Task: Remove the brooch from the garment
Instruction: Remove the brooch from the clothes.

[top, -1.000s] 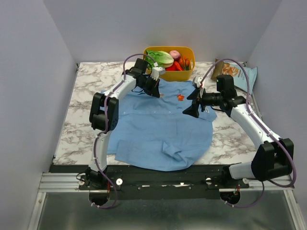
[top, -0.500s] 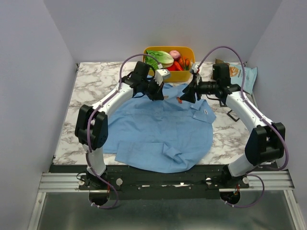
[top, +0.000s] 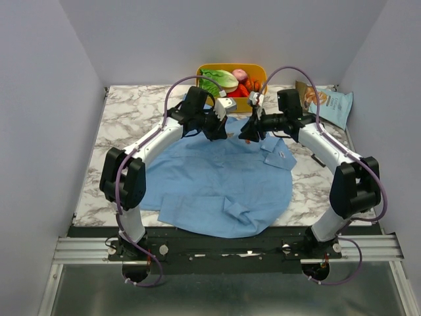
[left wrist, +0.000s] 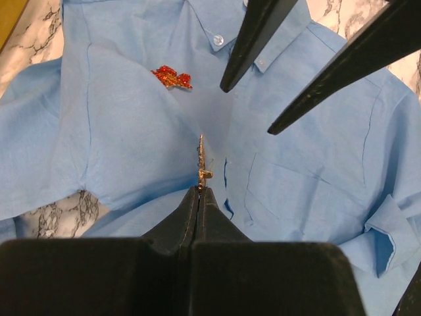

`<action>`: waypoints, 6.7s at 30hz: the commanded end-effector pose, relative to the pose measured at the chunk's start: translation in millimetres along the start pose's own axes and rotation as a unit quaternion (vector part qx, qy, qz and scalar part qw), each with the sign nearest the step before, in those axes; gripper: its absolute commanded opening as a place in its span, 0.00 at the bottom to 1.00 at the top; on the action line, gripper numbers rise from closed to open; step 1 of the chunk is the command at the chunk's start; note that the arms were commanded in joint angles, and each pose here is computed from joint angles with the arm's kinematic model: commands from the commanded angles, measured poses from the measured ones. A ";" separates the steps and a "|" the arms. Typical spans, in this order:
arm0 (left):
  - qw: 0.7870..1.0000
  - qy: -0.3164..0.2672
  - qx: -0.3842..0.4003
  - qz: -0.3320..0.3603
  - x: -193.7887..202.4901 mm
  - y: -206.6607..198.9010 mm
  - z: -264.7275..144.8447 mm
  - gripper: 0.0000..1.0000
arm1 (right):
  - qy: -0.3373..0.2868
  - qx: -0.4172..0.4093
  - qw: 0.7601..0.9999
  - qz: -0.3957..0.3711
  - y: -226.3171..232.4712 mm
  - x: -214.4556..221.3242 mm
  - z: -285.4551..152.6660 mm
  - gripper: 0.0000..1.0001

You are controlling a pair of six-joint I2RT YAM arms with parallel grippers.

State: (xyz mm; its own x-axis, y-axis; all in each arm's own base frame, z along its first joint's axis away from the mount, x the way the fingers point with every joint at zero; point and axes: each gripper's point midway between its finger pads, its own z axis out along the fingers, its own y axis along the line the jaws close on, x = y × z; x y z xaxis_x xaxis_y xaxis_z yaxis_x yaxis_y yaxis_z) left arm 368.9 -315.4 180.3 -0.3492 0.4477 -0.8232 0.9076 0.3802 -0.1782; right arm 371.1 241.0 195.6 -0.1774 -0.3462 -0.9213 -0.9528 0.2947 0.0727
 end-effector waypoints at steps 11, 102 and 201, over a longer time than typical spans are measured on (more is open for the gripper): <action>0.998 -0.030 0.045 0.014 -11.8 -24.6 -9.9 0.00 | -0.001 -0.005 0.999 -0.041 -18.5 -11.4 18.6 0.45; 0.996 -0.039 0.083 -0.012 -10.6 -35.1 -3.2 0.00 | -0.010 -0.159 0.986 0.056 10.8 9.0 19.2 0.26; 0.981 -0.077 -0.165 -0.065 -30.4 -4.3 -10.2 0.77 | 0.352 0.240 0.904 0.049 -44.3 29.0 -7.9 0.01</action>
State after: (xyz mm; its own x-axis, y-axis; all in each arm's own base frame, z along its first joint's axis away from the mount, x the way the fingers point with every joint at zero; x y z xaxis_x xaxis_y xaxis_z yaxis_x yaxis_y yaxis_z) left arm 376.4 -304.0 173.7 -0.4528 0.3427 -0.8231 0.7138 0.6925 -0.1044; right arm 421.8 224.9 187.8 -0.4462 -0.7193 -0.5324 -0.7442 0.6287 -0.2256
